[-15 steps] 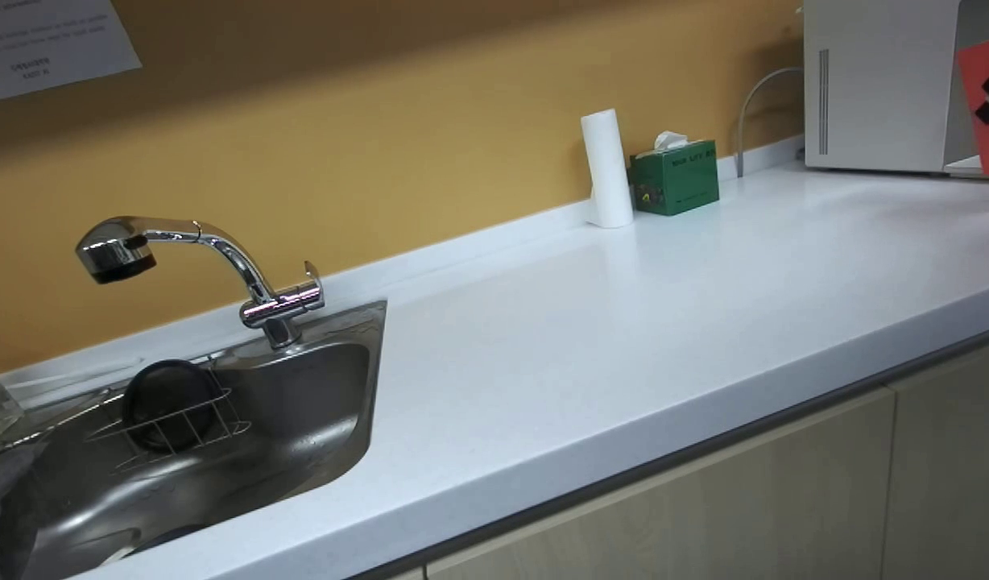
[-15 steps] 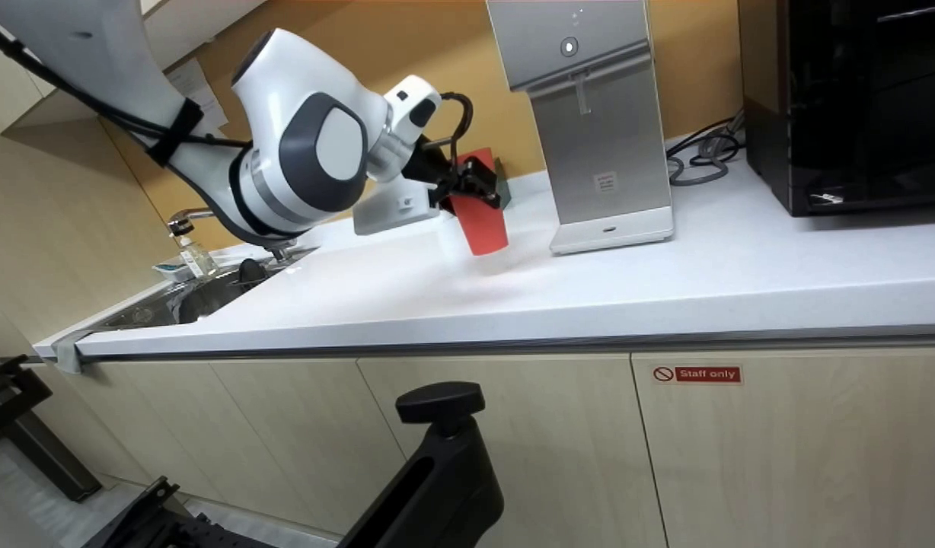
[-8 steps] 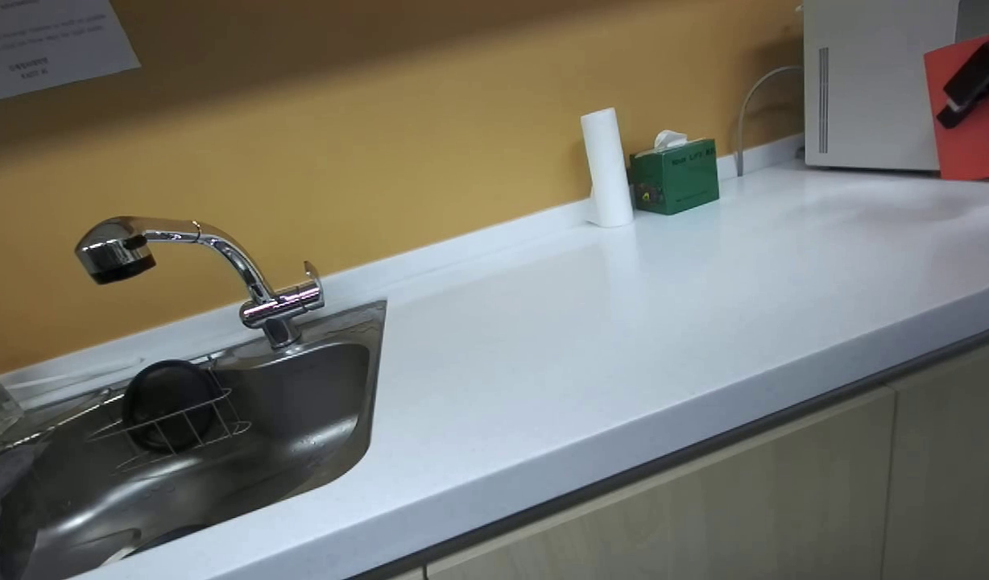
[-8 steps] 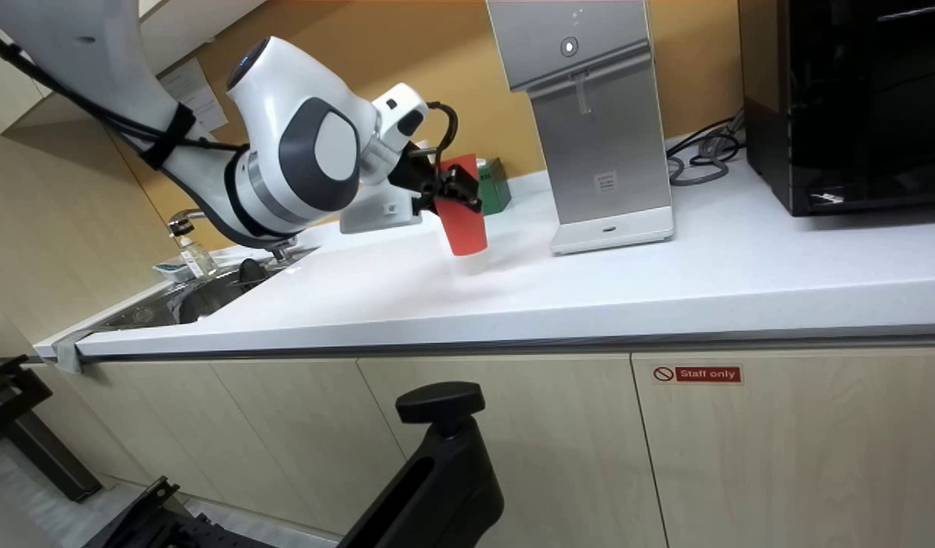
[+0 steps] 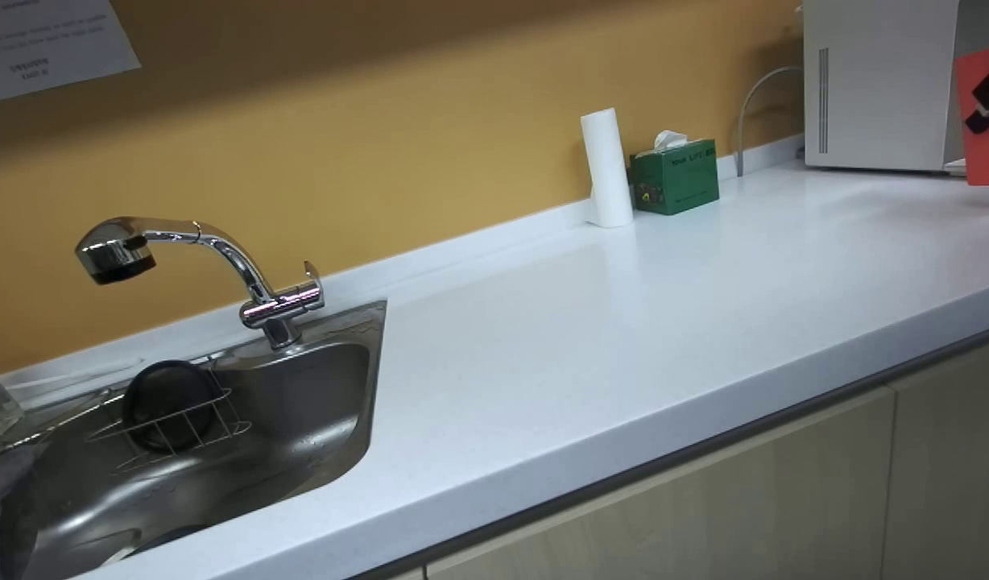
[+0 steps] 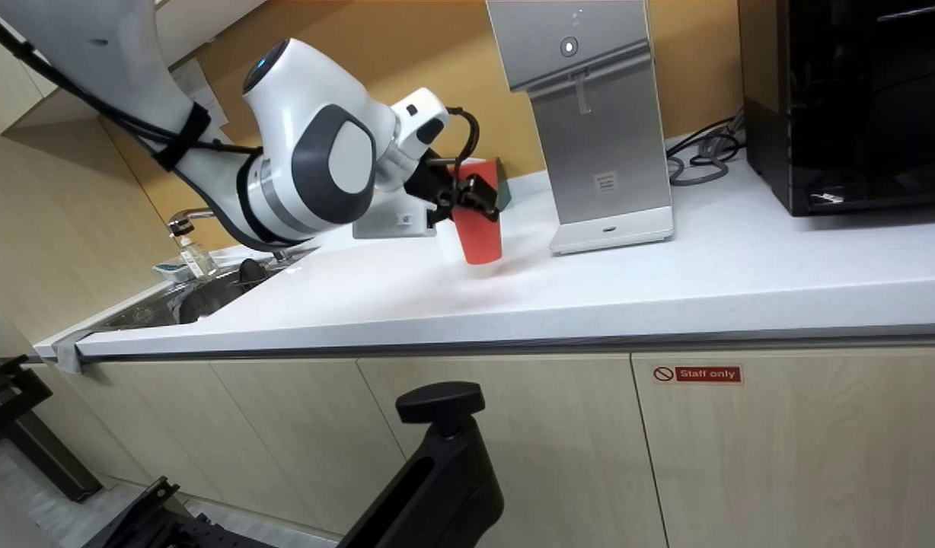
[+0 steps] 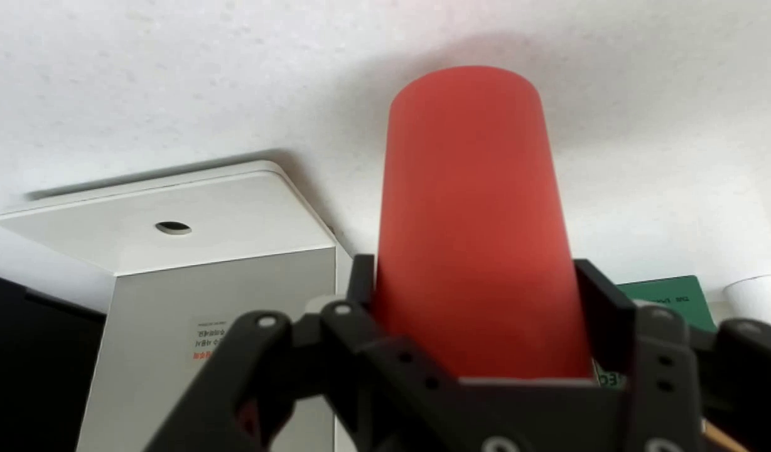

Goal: Remove the orange cup from the coffeemaker.

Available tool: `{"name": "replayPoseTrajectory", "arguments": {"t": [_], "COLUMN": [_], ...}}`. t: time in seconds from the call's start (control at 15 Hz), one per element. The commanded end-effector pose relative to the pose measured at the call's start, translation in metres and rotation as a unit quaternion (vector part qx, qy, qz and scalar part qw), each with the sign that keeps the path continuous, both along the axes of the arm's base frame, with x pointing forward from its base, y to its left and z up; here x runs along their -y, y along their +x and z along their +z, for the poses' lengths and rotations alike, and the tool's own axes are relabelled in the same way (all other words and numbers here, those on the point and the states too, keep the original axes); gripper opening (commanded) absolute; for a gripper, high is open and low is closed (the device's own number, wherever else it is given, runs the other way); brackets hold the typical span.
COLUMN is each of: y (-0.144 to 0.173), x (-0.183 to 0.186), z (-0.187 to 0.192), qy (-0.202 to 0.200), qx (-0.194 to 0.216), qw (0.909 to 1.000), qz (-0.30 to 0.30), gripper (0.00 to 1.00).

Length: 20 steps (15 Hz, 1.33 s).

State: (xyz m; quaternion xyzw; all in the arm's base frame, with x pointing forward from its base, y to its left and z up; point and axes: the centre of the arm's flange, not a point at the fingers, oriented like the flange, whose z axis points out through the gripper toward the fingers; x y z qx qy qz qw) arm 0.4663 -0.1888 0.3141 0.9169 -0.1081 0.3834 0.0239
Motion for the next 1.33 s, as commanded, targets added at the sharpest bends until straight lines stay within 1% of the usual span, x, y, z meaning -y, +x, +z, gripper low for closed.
{"name": "replayPoseTrajectory", "arguments": {"t": [0.0,0.4,0.73,0.87,0.93,1.0,1.07,1.27], "y": [-0.013,-0.008,-0.004,-0.004,-0.005,-0.006,-0.008,-0.016], "x": [-0.003,-0.008,-0.01,-0.012,-0.012,-0.012,-0.013,-0.018], "z": [-0.038,-0.055,-0.06,-0.06,-0.058,-0.056,-0.055,-0.054], "qy": [-0.001,-0.002,-0.006,-0.004,-0.003,-0.007,-0.009,-0.005], "qx": [0.013,0.002,0.0,-0.007,-0.012,-0.016,-0.02,-0.036], "qw": [0.9999,0.9998,0.9993,0.999,0.9989,0.9988,0.9986,0.9976], "qz": [-0.001,0.021,0.038,0.044,0.045,0.046,0.048,0.058], "gripper": [0.51,0.51,0.51,0.94,0.94,0.95,0.99,1.0]}}
